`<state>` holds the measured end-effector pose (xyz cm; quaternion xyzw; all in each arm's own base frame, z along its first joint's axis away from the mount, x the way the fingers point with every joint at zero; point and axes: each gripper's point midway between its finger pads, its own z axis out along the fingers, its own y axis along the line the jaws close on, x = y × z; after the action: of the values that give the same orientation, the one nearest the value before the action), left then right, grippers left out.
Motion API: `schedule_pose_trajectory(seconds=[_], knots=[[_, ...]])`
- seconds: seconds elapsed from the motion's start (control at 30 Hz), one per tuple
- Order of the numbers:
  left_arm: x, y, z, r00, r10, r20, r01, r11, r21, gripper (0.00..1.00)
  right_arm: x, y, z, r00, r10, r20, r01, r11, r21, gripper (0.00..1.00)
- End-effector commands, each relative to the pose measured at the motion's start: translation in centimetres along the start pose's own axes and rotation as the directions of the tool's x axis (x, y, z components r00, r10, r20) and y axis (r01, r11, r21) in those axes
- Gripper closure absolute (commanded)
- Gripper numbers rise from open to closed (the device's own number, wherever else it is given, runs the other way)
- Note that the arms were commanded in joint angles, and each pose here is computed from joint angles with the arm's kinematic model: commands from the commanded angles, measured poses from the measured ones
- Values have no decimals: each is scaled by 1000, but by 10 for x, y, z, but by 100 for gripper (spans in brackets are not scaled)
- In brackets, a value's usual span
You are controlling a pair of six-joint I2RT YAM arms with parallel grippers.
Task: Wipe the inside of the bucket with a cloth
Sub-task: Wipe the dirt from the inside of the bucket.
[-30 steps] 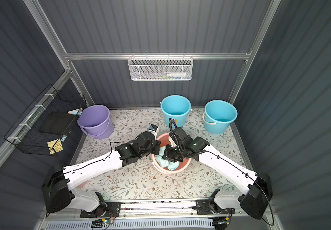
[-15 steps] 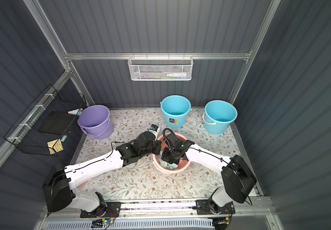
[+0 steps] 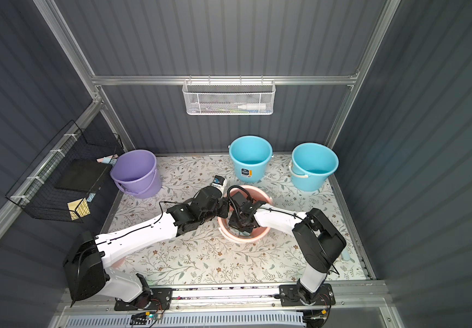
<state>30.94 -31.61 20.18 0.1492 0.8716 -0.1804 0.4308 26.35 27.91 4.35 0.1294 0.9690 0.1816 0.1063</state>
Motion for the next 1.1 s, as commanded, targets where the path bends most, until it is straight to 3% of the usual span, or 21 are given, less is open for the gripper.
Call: schedule_pose_trajectory(seconds=[0.0, 0.53, 0.77, 1.07], knots=[[-7, -21, -5, 1000, 4, 13, -5, 997, 80, 100, -2, -9, 3, 1000, 14, -2, -14, 999, 35, 100], [-7, -20, -3, 1000, -10, 3, 10, 997, 72, 100, 14, 32, -101, 985, 163, -56, -172, 940, -293, 100], [-7, -20, -6, 1000, -10, 2, 10, 997, 77, 100, 3, 52, -119, 932, 350, -92, -352, 818, -456, 100], [-8, -23, -5, 1000, -6, 3, 5, 996, 89, 100, -20, 66, -119, 859, 503, -89, -469, 706, -531, 100]])
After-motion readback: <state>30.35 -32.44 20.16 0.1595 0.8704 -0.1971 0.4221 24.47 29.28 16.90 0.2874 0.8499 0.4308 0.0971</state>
